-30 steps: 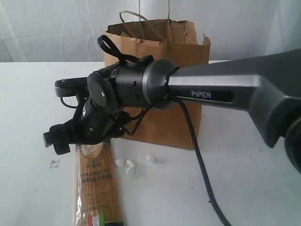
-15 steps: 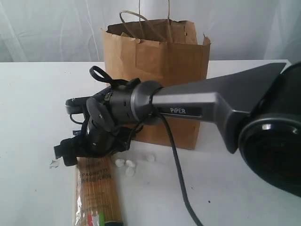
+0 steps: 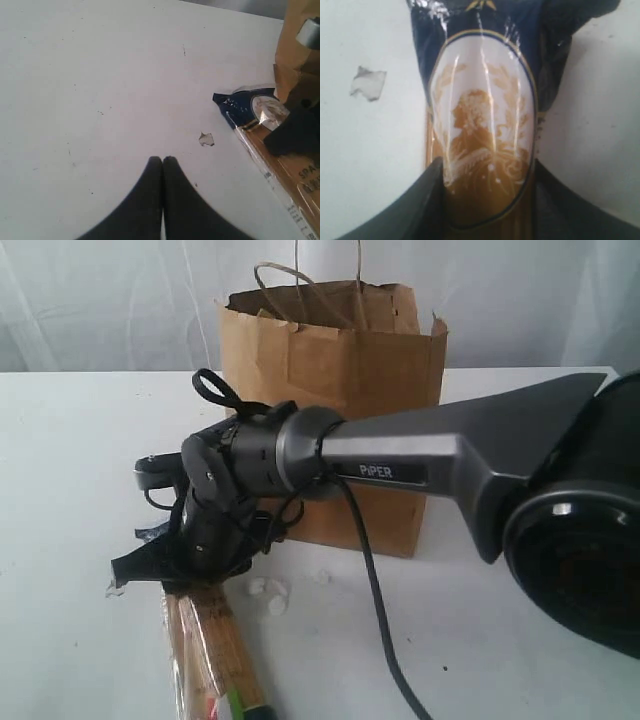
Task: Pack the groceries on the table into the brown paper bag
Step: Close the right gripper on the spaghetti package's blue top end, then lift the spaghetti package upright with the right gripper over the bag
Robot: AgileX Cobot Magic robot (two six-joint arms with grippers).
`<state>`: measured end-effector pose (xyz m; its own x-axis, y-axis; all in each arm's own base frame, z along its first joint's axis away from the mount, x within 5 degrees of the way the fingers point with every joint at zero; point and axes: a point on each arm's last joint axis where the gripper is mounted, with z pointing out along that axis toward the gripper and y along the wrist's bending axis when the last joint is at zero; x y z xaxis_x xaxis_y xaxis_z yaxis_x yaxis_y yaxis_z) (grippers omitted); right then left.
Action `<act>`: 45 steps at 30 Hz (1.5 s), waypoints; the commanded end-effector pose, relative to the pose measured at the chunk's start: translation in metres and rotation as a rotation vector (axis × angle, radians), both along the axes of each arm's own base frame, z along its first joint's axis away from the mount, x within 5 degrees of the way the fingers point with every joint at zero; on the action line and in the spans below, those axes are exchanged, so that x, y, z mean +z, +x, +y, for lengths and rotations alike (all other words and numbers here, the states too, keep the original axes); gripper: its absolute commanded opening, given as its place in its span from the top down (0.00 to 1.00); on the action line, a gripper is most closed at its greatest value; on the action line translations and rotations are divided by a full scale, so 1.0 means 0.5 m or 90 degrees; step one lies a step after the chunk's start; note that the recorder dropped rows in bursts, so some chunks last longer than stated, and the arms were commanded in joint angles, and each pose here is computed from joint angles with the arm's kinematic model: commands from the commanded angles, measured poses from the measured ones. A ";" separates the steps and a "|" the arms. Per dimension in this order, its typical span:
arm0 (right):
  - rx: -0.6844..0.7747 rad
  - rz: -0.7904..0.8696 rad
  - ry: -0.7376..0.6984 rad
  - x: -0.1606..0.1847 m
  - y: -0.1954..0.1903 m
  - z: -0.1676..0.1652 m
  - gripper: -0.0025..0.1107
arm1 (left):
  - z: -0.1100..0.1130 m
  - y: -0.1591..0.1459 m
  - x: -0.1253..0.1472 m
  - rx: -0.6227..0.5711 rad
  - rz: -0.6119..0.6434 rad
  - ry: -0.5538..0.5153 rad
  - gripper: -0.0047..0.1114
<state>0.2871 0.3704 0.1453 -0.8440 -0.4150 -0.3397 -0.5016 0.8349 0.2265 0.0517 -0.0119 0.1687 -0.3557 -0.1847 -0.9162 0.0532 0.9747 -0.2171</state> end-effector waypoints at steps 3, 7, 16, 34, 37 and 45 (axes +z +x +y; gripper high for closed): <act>0.080 -0.006 0.065 0.059 -0.006 0.025 0.98 | 0.000 0.000 0.000 0.000 -0.004 -0.006 0.96; 0.127 -0.057 0.078 0.107 -0.005 0.023 0.98 | 0.000 0.000 0.000 0.000 -0.004 -0.006 0.96; 0.150 -0.095 0.095 0.179 -0.017 0.008 0.98 | 0.000 0.000 0.000 0.000 -0.004 -0.006 0.96; 0.174 -0.217 0.147 0.355 -0.049 -0.047 0.98 | 0.000 0.000 0.000 0.000 -0.004 -0.006 0.96; 0.178 -0.246 0.140 0.379 -0.053 -0.060 0.98 | 0.000 0.000 0.000 0.000 -0.004 -0.006 0.96; 0.169 -0.289 0.185 0.438 -0.069 -0.080 0.98 | 0.000 0.000 0.000 0.000 -0.004 -0.006 0.96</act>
